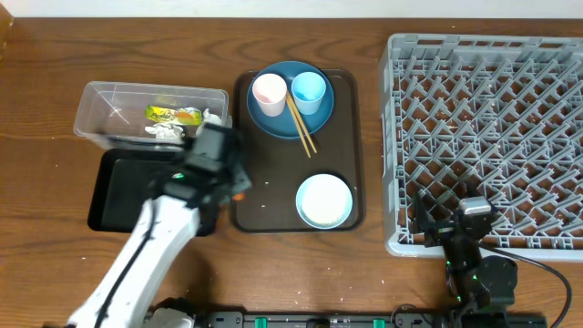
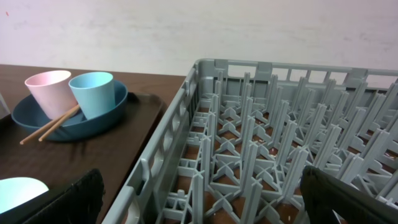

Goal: Sort waste into correct bins and load items into the dishwasher rack
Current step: 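Carry the carrot left and release it onto the black tray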

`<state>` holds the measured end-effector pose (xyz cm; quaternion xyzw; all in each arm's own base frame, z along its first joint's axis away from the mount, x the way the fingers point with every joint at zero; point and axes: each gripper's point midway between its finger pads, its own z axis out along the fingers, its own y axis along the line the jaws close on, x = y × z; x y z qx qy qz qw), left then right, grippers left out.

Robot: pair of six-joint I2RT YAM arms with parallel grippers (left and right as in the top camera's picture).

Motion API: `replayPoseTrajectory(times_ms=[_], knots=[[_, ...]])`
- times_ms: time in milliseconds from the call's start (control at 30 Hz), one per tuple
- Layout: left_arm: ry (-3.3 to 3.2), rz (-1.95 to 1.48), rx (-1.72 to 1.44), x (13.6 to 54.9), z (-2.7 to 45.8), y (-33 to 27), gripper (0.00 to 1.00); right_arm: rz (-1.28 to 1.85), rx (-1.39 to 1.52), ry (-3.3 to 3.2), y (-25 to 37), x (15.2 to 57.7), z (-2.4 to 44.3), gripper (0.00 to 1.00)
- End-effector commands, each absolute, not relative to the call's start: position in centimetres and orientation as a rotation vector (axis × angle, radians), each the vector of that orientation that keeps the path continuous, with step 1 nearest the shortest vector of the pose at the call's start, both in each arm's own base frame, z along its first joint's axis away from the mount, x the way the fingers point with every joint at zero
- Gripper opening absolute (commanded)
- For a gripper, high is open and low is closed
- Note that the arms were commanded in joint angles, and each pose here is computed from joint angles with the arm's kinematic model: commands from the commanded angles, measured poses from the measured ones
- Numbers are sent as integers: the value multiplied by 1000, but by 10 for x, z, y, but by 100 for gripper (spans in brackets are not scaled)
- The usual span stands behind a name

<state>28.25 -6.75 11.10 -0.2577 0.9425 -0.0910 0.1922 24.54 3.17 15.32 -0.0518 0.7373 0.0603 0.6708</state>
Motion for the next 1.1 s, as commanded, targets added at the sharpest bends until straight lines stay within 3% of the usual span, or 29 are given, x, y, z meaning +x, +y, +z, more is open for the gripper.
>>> replayPoseTrajectory(times_ms=[0, 333, 867, 1000, 1067], knots=[[2568, -215, -901, 280, 120, -29, 20, 132, -131, 1658, 33, 245, 153, 99], [2453, -78, -1348, 264, 103, 62, 20, 132, -131, 1658, 33, 245, 153, 99], [2561, -2, -1482, 278, 33, 79, 22, 132, -131, 1658, 33, 245, 153, 99], [2561, -2, -1482, 279, 32, 79, 37, 132, -131, 1658, 33, 245, 153, 99], [2558, -4, -1479, 280, 33, 79, 40, 132, -131, 1658, 33, 245, 153, 99]])
